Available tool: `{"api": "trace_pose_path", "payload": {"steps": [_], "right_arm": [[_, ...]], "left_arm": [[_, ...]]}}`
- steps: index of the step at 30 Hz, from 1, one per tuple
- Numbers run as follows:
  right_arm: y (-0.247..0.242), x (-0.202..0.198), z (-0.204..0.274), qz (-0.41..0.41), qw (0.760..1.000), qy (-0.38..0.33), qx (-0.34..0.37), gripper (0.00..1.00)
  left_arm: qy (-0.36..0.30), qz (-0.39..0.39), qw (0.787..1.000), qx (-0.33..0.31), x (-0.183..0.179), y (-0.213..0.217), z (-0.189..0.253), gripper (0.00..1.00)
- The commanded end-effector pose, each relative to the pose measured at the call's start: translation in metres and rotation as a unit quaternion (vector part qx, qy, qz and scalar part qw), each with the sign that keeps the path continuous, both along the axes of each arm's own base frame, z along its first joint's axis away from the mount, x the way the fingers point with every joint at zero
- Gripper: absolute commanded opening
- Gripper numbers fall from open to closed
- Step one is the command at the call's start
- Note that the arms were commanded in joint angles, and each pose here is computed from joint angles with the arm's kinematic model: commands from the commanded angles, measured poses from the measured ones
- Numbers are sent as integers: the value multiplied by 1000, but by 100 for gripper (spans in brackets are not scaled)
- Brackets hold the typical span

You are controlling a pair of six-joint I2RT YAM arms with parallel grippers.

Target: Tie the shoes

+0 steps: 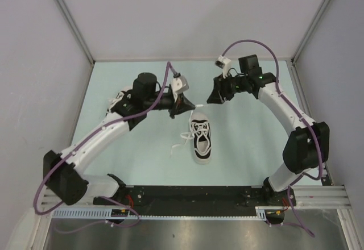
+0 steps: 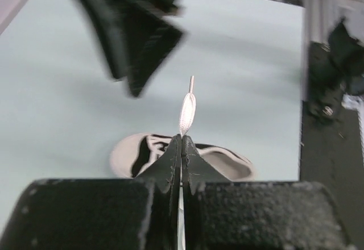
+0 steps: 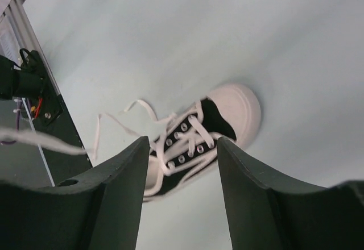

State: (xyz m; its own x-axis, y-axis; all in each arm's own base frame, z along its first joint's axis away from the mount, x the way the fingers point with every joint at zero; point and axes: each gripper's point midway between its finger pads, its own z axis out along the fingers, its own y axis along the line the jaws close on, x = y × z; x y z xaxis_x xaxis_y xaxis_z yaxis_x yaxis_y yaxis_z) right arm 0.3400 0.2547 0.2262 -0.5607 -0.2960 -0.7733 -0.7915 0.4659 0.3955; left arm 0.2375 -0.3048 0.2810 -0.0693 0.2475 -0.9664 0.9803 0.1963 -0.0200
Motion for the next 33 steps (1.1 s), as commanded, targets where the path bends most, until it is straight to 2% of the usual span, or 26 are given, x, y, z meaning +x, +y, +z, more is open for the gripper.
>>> {"api": "trace_pose_path", "payload": {"steps": [1, 3, 4, 6, 8, 12, 18, 23, 24, 26, 27, 28, 29, 31, 32, 33], "right_arm": [[-29, -32, -8, 8, 999, 40, -2, 55], [-35, -40, -19, 6, 998, 55, -8, 55], [-36, -44, -22, 7, 998, 61, -8, 56], [-37, -52, -32, 8, 997, 74, -12, 55], [-35, -58, -38, 8, 996, 85, -12, 54], [-28, -69, -51, 14, 996, 89, -26, 55], [-18, -79, -65, 24, 995, 85, -54, 56], [-14, -78, -74, 27, 994, 81, -71, 56], [-12, -77, -76, 25, 994, 80, -73, 56], [-9, -76, -78, 28, 994, 81, -74, 56], [-7, -75, -78, 28, 994, 78, -72, 56], [-6, -76, -79, 31, 994, 79, -72, 56], [-6, -76, -81, 34, 994, 80, -73, 57], [-4, -74, -82, 37, 994, 78, -71, 57], [-3, -74, -85, 38, 993, 83, -71, 58], [-2, -74, -85, 40, 993, 84, -68, 58]], "left_arm": [[25, 110, 993, -22, 76, -6, 7, 0], [26, 130, 991, -22, 100, -8, 5, 0], [44, 142, 989, -7, 116, -12, -17, 0], [52, 178, 983, -5, 144, -8, -19, 0], [75, 191, 979, 13, 166, -9, -49, 0], [87, 249, 964, 30, 209, -4, -78, 0], [118, 284, 949, 71, 229, 1, -135, 0], [131, 319, 933, 102, 236, 19, -163, 1], [135, 318, 932, 106, 233, 20, -168, 12], [143, 296, 939, 98, 227, 22, -163, 28], [147, 289, 941, 99, 221, 26, -163, 39], [147, 284, 943, 95, 217, 30, -156, 44], [140, 267, 951, 71, 211, 39, -130, 47], [134, 234, 961, 68, 188, 56, -120, 51], [82, 201, 975, 54, 176, 70, -86, 52], [88, 169, 979, 67, 151, 79, -99, 52]]}}
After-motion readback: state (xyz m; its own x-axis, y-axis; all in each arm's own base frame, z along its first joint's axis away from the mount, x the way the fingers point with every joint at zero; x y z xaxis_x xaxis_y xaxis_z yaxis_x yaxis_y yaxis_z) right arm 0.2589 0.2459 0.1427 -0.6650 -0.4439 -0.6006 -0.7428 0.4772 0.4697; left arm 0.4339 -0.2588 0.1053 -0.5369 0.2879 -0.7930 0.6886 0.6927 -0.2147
